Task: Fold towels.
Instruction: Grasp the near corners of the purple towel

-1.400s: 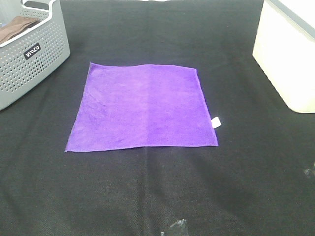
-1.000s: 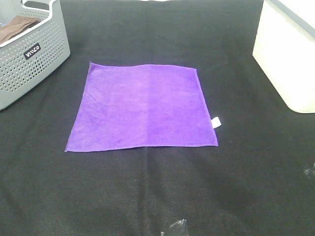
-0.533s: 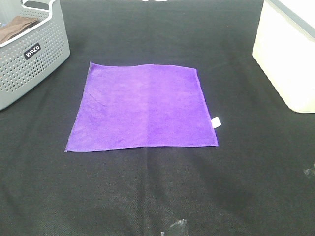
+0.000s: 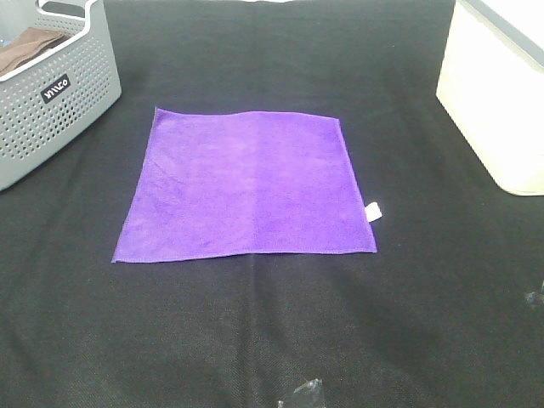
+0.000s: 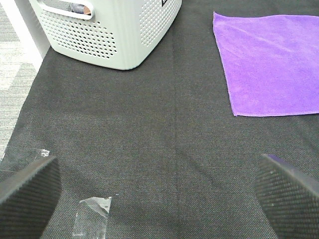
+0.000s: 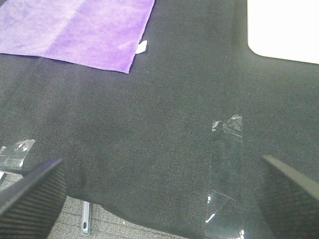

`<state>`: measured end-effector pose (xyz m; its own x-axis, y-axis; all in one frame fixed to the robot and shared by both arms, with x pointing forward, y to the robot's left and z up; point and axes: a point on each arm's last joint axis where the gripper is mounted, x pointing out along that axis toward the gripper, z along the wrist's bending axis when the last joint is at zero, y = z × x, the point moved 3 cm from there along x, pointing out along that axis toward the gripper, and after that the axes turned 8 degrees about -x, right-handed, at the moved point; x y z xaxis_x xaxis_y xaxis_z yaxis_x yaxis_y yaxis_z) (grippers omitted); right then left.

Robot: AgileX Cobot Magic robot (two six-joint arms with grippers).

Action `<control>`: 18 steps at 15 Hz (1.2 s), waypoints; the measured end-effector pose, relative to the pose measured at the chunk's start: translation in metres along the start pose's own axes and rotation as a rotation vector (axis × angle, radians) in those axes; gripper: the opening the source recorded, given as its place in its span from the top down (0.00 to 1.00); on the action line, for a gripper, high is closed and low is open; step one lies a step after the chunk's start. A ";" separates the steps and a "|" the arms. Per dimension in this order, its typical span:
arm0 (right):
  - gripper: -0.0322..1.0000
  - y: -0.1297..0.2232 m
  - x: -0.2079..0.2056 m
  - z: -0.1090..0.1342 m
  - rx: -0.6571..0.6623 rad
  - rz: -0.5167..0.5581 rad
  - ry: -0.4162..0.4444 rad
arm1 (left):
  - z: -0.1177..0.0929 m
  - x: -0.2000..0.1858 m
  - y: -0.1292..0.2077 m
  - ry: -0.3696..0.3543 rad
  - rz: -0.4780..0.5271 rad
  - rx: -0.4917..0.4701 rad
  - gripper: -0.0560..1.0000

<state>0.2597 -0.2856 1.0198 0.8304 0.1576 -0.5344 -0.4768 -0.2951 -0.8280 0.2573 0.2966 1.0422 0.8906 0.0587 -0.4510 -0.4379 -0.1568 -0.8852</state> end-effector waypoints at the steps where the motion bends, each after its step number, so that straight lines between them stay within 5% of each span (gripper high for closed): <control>1: 0.04 0.000 0.000 0.000 0.000 0.000 0.000 | 0.000 0.000 0.000 0.000 0.000 0.000 0.01; 18: 0.04 0.000 0.000 0.000 0.000 0.000 0.000 | 0.000 0.000 0.000 0.002 0.000 -0.001 0.01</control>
<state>0.2597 -0.2856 1.0198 0.8304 0.1576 -0.5344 -0.4768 -0.2951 -0.8280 0.2573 0.2964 1.0422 0.8908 0.0569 -0.4509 -0.4379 -0.1577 -0.8851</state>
